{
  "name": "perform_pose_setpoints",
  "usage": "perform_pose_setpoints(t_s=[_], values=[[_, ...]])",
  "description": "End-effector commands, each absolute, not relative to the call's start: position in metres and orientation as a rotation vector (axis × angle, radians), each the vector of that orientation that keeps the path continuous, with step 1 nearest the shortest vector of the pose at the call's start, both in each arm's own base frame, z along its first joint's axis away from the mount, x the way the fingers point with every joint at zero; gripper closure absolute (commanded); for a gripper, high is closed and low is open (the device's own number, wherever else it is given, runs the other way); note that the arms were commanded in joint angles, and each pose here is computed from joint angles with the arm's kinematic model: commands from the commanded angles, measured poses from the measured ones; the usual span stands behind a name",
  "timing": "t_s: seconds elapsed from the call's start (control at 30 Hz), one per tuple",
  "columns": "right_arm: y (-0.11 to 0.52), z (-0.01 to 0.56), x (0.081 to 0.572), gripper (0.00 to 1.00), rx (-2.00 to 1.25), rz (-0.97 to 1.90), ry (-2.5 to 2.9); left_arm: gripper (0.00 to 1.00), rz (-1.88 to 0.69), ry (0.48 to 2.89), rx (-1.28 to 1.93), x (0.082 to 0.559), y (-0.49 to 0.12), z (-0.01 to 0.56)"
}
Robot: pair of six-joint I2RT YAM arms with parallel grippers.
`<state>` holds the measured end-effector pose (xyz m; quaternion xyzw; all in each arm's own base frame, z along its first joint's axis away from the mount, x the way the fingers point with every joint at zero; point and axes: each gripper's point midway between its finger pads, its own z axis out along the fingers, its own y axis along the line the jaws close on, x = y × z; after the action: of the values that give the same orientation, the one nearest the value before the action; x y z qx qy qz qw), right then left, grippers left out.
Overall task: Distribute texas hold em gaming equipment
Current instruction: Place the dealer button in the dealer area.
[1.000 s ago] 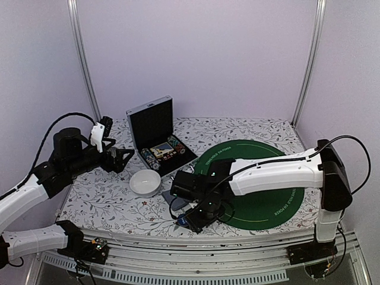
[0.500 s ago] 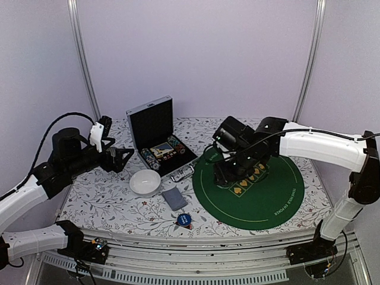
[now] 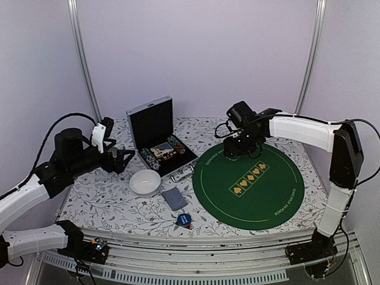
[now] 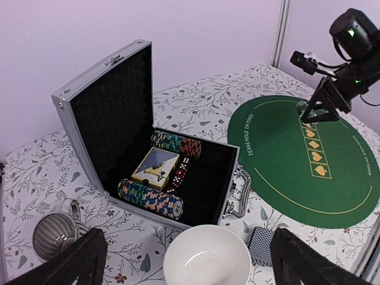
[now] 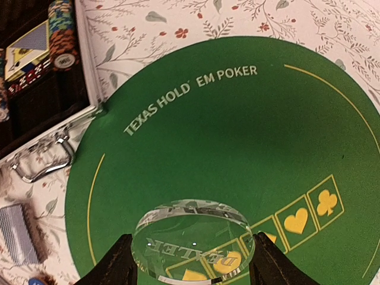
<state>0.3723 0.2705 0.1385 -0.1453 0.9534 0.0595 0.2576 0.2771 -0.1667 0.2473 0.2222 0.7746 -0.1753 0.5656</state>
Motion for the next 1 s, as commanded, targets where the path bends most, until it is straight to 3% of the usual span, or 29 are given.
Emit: perform_pose_setpoints(t_s=[0.0, 0.33, 0.6, 0.97], values=[[0.277, 0.132, 0.422, 0.76, -0.387, 0.118, 2.502, 0.02, -0.399, 1.82, 0.542, 0.279, -0.169, 0.242], [0.298, 0.055, 0.472, 0.79, -0.432, 0.105, 2.579, 0.02, -0.377, 1.837, 0.537, 0.282, -0.165, 0.235], [0.298, 0.004, 0.468, 0.78, -0.44, 0.094, 2.674, 0.02, -0.386, 1.843, 0.537, 0.282, -0.166, 0.235], [0.283, 0.011, 0.453, 0.72, -0.367, 0.06, 2.71, 0.02, -0.424, 1.835, 0.537, 0.279, -0.169, 0.239]])
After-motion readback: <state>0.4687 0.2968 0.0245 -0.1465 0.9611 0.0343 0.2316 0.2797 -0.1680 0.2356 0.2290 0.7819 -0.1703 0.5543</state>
